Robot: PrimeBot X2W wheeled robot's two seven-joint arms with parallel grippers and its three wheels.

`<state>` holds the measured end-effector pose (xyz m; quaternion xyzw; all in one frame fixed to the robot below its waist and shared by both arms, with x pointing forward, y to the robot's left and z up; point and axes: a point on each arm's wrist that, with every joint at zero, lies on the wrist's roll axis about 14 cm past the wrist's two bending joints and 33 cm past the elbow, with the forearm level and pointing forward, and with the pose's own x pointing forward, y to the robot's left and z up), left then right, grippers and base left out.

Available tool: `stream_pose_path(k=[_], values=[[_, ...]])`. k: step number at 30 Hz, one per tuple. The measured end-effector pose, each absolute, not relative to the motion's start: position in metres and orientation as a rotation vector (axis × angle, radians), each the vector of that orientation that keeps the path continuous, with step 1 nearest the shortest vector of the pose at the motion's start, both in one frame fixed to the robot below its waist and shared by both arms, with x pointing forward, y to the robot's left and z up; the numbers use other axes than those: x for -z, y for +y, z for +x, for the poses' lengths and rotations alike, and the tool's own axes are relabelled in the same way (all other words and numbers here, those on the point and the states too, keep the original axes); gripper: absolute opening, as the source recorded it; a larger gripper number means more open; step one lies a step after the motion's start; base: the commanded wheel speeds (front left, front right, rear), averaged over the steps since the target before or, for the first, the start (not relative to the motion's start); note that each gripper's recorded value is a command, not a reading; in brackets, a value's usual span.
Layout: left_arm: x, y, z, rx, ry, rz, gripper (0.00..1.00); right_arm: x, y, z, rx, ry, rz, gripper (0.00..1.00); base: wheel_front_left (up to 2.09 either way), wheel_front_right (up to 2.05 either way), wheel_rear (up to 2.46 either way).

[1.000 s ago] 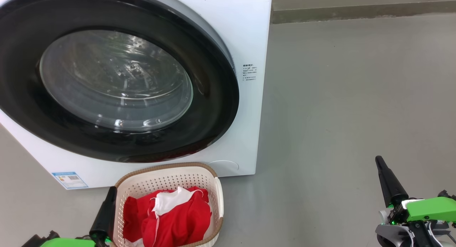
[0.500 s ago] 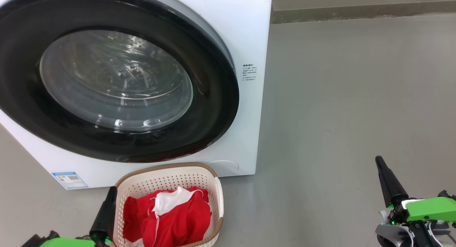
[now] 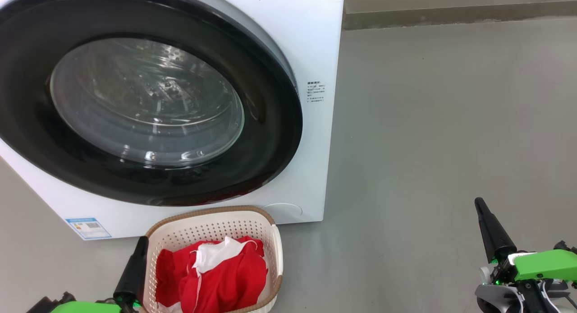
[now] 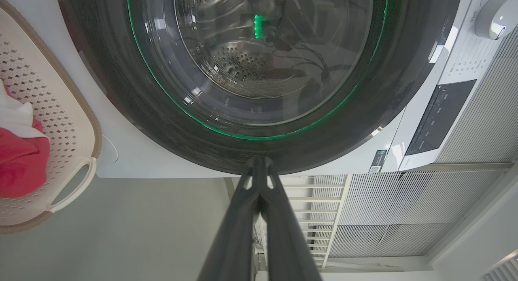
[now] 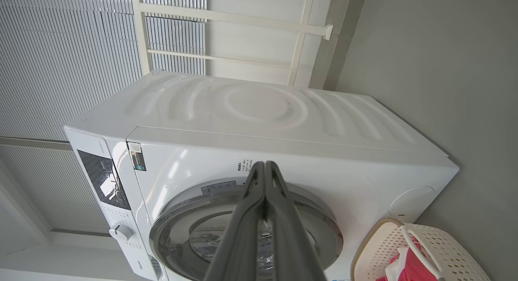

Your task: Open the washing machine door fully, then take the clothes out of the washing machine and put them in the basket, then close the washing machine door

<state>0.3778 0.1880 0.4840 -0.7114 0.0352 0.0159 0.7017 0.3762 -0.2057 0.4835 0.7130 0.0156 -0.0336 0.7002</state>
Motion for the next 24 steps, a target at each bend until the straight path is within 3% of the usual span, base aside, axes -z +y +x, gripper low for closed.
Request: stream_pose_path(k=[24], values=[[-0.4839,0.1881,0.3778,-0.037,0.077,-1.585,0.00,-0.4834,-0.2052,0.3761,0.073,0.037,1.590,0.00,0.00,0.00,0.00]])
